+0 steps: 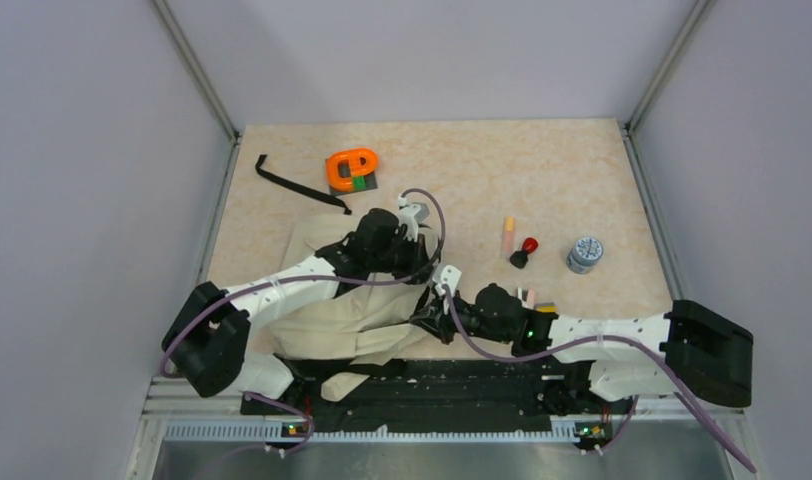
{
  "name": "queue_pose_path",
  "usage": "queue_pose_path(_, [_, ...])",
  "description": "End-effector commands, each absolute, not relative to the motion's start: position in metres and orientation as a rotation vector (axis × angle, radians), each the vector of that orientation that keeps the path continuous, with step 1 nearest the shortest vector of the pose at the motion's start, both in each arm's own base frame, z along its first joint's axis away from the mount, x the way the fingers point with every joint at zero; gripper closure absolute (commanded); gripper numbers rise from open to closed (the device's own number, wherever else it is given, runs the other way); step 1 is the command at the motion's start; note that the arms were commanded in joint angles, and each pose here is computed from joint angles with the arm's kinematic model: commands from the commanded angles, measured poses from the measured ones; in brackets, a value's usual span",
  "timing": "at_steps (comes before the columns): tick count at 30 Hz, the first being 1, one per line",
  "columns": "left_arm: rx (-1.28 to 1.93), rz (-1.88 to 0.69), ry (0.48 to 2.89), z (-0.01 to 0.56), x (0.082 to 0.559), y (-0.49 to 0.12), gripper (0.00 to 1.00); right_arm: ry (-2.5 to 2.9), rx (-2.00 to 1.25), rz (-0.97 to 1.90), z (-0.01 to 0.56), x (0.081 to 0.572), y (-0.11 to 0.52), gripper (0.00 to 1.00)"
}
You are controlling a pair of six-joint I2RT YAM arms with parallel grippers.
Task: Pack the student bag
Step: Zip the student bag at the center of the board.
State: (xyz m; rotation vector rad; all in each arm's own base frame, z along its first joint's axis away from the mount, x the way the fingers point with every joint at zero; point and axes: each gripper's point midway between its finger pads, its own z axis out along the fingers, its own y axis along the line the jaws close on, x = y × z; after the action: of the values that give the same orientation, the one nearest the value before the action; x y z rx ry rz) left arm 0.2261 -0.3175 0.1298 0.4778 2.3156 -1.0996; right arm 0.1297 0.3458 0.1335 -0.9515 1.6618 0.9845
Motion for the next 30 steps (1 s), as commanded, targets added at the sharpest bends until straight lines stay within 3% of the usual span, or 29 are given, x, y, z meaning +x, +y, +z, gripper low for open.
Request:
queue_pose_path(1, [0.447,-1.093,1.945,0.216,0.283,-0.345,1.0,1.544,-0.983,1.157,0.17,0.101,0.378,1.0])
queue_pose_path(9, [0.312,-1.016,1.821,0.242,0.32,-0.34,1.0,1.551,-1.002,1.17,0.164,0.093,0.394,1.0])
queue_pose_path(18, [0.005,-0.797,1.68,0.266,0.371,-0.283,1.0,1.597,-0.914,1.071,0.159,0.111,0.386,1.0])
queue_pose_path(25, [-0.021,-0.766,1.636,0.28,0.379,-0.264,1.0,1.568,-0.874,0.973,0.167,0.128,0.378,1.0])
queue_pose_path(27, [0.052,-0.788,1.654,0.281,0.369,-0.269,0.88,1.563,-0.856,0.968,0.169,0.132,0.375,1.0])
queue_pose_path(30, [0.141,-0.791,1.705,0.278,0.351,-0.268,0.62,1.565,-0.848,0.966,0.165,0.136,0.371,1.0])
